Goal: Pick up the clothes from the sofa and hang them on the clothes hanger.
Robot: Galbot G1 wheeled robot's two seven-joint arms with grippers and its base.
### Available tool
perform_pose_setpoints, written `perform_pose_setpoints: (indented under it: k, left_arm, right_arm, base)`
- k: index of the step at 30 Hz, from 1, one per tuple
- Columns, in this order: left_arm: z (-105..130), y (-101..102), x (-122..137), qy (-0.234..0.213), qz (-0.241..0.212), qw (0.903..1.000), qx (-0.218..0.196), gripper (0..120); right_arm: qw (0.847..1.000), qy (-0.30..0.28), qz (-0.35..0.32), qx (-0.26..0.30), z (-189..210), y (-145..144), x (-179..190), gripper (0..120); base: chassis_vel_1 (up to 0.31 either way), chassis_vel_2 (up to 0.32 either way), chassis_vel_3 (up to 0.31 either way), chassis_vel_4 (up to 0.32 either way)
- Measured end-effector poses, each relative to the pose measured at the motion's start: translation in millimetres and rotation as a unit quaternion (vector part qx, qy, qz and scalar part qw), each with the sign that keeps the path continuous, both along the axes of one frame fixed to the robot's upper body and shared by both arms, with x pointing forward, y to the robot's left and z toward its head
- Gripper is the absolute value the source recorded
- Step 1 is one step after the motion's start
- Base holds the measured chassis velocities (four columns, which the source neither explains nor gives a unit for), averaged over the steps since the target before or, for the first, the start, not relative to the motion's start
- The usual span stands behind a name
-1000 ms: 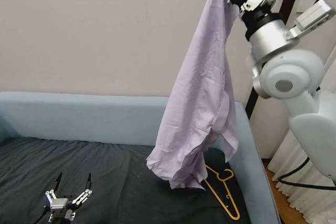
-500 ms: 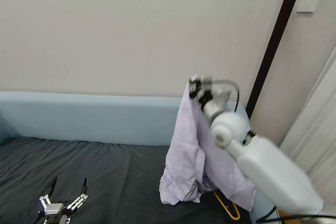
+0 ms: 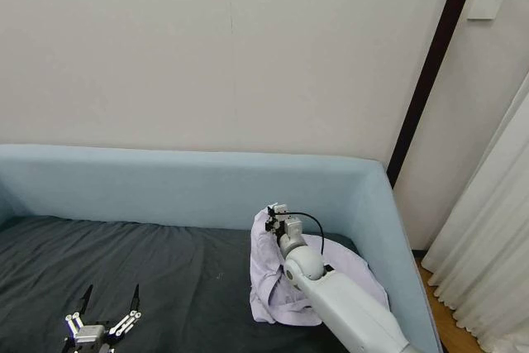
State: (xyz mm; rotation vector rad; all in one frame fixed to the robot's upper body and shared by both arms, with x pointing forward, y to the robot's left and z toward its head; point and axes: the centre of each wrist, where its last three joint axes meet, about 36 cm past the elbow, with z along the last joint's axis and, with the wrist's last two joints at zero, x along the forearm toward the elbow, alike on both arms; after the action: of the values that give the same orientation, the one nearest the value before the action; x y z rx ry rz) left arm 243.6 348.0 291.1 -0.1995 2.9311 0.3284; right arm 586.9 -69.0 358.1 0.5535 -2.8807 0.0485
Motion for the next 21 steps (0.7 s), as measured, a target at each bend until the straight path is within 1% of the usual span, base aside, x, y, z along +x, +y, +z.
perform_pose_setpoints:
  k: [1,4,5,6,7,8,9,10,11,12,13,16,18,19,21]
  left_arm:
    - [-1,0,0,0.001,0.0,1.0,-0.001,100]
    - [-5,-1,1,0.002,0.001,1.0,-0.002,100]
    - [-6,-1,1,0.002,0.001,1.0,-0.002,100]
    - [-6,-1,1,0.002,0.001,1.0,-0.002,100]
    - [-6,-1,1,0.002,0.001,1.0,-0.002,100]
    - [-7,-1,1,0.002,0.001,1.0,-0.002,100]
    - [-6,0,1,0.001,0.0,1.0,-0.001,100]
    - [-6,0,1,0.0,0.0,1.0,0.0,100]
    - [-6,0,1,0.0,-0.001,1.0,0.0,100]
    - [-5,0,1,-0.001,-0.001,1.0,0.0,100]
    - [-5,0,1,-0.001,-0.001,1.0,0.0,100]
    - [-5,0,1,-0.001,-0.003,1.0,0.001,100]
    - [-5,0,1,-0.002,-0.004,1.0,0.002,100]
    - [-5,0,1,-0.002,-0.004,1.0,0.002,100]
    - [-4,0,2,-0.004,-0.005,1.0,0.003,100]
  right_arm:
    - [1.0,0.001,0.011,0.004,-1,-1,0,7]
    - [0.998,-0.007,0.057,0.025,-7,-9,-6,23]
    - [0.997,-0.012,0.068,0.029,-7,-12,-9,27]
    - [0.997,-0.012,0.068,0.029,-7,-12,-9,27]
    - [0.997,-0.014,0.073,0.029,-6,-15,-11,32]
    - [0.997,-0.014,0.074,0.027,-5,-17,-14,34]
    - [0.999,0.006,0.042,-0.01,1,-24,-26,47]
    - [0.999,0.031,0.013,-0.041,5,-30,-38,55]
    - [0.998,0.036,0.013,-0.047,4,-34,-43,61]
    - [0.998,0.036,0.021,-0.046,3,-38,-46,64]
    - [0.998,0.036,0.021,-0.046,3,-38,-46,64]
    - [0.997,0.018,0.074,-0.032,-3,-54,-53,77]
    - [0.995,0.01,0.092,-0.041,-6,-64,-54,86]
    - [0.995,0.01,0.092,-0.041,-6,-64,-54,86]
    - [0.992,0.002,0.093,-0.084,-11,-77,-53,95]
  base:
    - [0.0,0.0,0.0,0.0]
    - [0.0,0.0,0.0,0.0]
    - [0.0,0.0,0.0,0.0]
    - [0.0,0.0,0.0,0.0]
    - [0.0,0.0,0.0,0.0]
    - [0.0,0.0,0.0,0.0]
    - [0.0,0.0,0.0,0.0]
    - [0.0,0.0,0.0,0.0]
    - [0.0,0.0,0.0,0.0]
    - [0.0,0.0,0.0,0.0]
    - [0.0,0.0,0.0,0.0]
    - [0.0,0.0,0.0,0.0]
    - [0.0,0.0,0.0,0.0]
    - [0.0,0.0,0.0,0.0]
    - [0.0,0.0,0.0,0.0]
